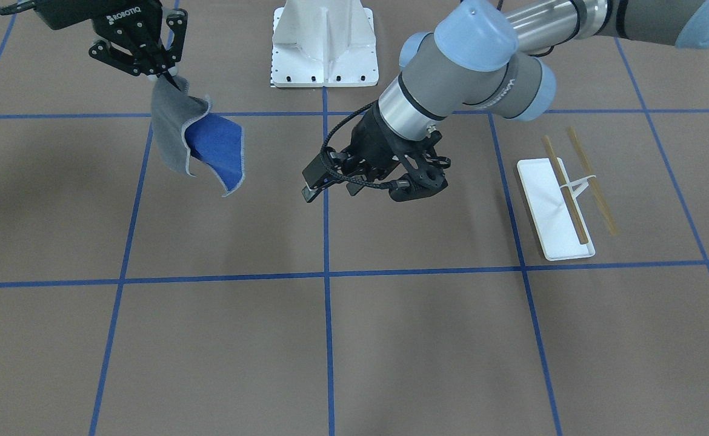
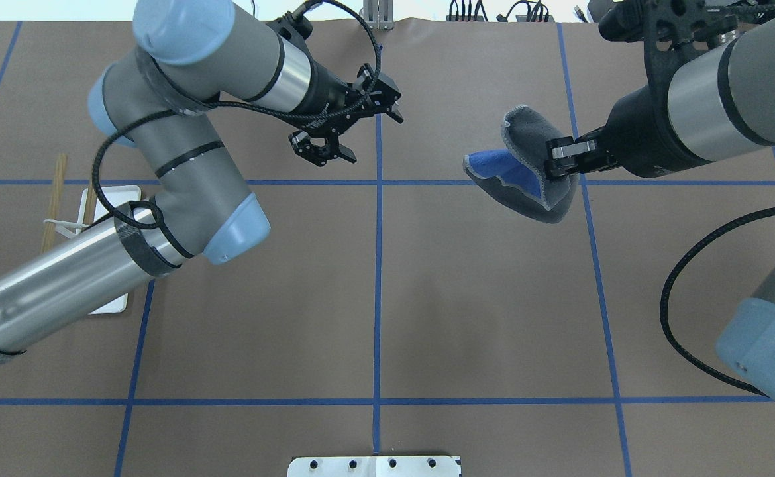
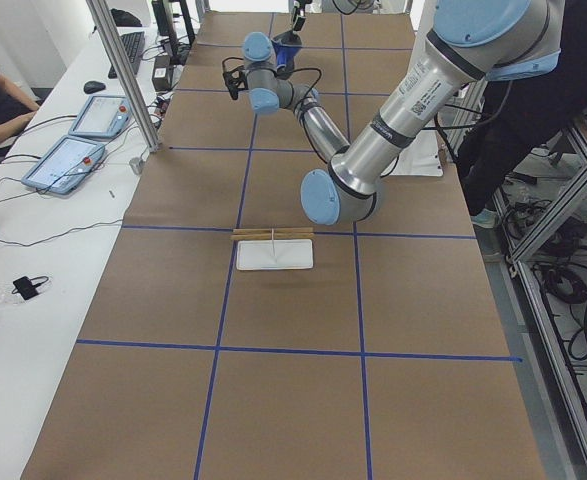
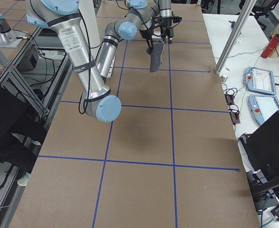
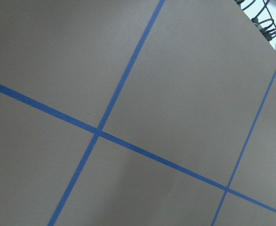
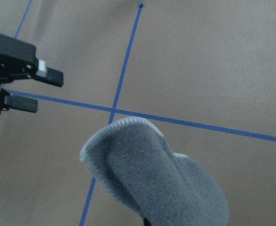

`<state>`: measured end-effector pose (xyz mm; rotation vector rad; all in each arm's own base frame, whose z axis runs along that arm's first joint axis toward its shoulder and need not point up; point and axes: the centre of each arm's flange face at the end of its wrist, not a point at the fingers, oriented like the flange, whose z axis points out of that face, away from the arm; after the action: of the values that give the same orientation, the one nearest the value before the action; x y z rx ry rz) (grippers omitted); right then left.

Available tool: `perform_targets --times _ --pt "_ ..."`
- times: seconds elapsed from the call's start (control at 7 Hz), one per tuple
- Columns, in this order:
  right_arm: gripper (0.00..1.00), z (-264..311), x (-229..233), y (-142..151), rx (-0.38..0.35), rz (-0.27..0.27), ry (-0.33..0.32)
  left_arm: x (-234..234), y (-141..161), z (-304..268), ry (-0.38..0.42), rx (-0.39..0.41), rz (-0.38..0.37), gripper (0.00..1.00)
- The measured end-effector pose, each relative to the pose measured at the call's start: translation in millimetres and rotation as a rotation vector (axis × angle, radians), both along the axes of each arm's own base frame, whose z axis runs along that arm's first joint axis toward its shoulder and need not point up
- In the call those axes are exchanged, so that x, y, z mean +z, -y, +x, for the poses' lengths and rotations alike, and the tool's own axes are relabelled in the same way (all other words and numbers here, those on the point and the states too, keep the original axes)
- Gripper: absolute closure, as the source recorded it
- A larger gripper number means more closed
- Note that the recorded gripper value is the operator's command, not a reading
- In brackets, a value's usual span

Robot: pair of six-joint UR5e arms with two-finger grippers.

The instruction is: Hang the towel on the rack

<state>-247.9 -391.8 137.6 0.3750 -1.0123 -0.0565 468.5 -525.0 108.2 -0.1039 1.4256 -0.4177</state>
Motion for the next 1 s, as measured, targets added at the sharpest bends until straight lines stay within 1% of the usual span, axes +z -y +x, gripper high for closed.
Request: perform_targets --times 0.14,0.29,0.43,0.57,0.71,1.0 --pt "1.00 -1.5 -5.4 -3.1 0.021 0.008 0.025 -1.3 -11.5 15.7 -0.038 -0.008 0.027 0.04" --pt "1.00 -2.9 -8.0 -5.0 0.033 0.012 0.038 -3.2 -17.3 19.8 -0.066 -0.012 0.070 0.02" --pt "1.00 -3.6 -9.1 -5.9 0.038 0.015 0.042 -6.3 -20.3 19.1 -0.093 -0.016 0.126 0.02" --pt "1.00 -3.7 -9.6 -6.5 0.041 0.017 0.043 -11.6 -22.3 19.4 -0.112 -0.031 0.143 0.02" --pt "1.00 -3.1 -10.3 -7.2 0.043 0.019 0.045 -21.5 -24.6 20.8 -0.138 -0.053 0.108 0.02" --pt "1.00 -1.0 -11.9 -9.3 0.044 0.024 0.050 -45.4 -31.7 25.8 -0.200 -0.076 -0.023 0.02"
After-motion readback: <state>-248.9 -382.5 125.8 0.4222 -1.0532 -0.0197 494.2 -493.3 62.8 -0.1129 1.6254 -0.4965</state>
